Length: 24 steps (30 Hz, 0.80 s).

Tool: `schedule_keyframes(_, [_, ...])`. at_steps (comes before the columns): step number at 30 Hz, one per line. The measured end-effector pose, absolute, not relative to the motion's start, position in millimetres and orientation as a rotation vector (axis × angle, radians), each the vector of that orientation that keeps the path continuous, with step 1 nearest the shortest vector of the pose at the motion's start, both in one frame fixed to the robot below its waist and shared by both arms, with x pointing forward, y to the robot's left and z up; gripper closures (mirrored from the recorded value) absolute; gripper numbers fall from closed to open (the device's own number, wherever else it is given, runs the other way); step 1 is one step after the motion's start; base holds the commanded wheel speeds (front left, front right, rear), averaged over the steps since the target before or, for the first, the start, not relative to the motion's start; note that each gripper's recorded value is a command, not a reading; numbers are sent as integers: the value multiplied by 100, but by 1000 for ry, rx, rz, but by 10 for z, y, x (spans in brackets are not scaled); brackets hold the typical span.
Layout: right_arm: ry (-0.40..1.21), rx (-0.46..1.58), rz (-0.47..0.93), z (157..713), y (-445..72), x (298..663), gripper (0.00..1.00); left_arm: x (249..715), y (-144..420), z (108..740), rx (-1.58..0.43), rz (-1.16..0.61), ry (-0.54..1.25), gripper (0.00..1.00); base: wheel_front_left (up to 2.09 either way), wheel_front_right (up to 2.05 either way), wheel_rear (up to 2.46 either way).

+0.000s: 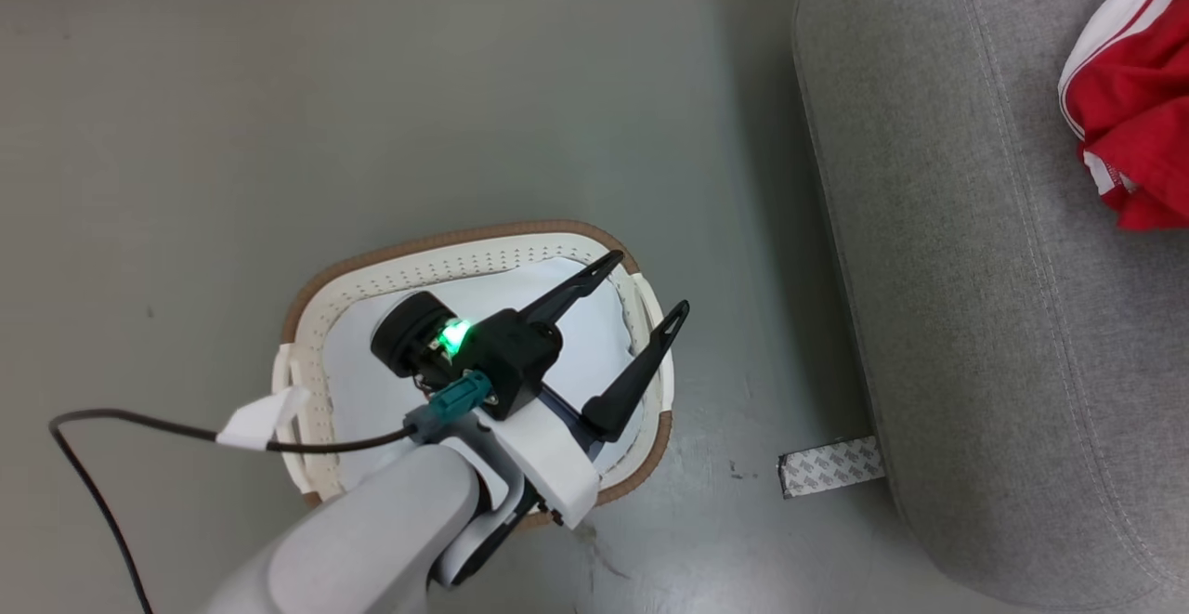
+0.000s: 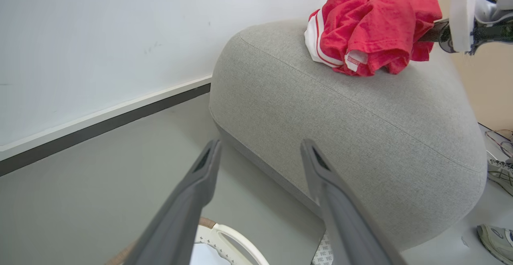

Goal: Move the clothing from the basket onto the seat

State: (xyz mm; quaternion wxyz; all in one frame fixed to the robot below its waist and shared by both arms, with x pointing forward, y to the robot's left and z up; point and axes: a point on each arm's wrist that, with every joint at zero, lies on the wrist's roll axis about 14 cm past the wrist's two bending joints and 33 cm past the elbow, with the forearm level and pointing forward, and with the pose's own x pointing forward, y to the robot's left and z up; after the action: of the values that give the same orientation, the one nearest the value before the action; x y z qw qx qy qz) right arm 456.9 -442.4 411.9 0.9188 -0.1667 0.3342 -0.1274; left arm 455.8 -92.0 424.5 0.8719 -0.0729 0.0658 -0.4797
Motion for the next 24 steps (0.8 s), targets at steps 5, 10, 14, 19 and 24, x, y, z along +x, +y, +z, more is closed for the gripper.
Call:
schedule_keyframes(5, [753, -314, -260, 4050, -4415, 4471, 77, 4579, -903, 4286, -155, -990, 128, 0, 0, 0, 0])
schedule_keyframes(10, [767, -312, -234, 4089, -4365, 4393, 0, 4580, -905, 4388, -147, -985, 106, 0, 0, 0, 0])
schedule_keyframes(14, [786, -300, -199, 4136, -4286, 4265, 0, 4535, -907, 4492, -140, -980, 90, 0, 0, 0, 0])
schedule_keyframes(19, [834, -277, -145, 4199, -4172, 3982, 0, 4447, -866, 4636, -137, -956, 81, 0, 0, 0, 0])
schedule_keyframes(24, [802, -275, -123, 4509, -4184, 3801, 0, 4352, -781, 4826, -126, -916, 51, 0, 0, 0, 0])
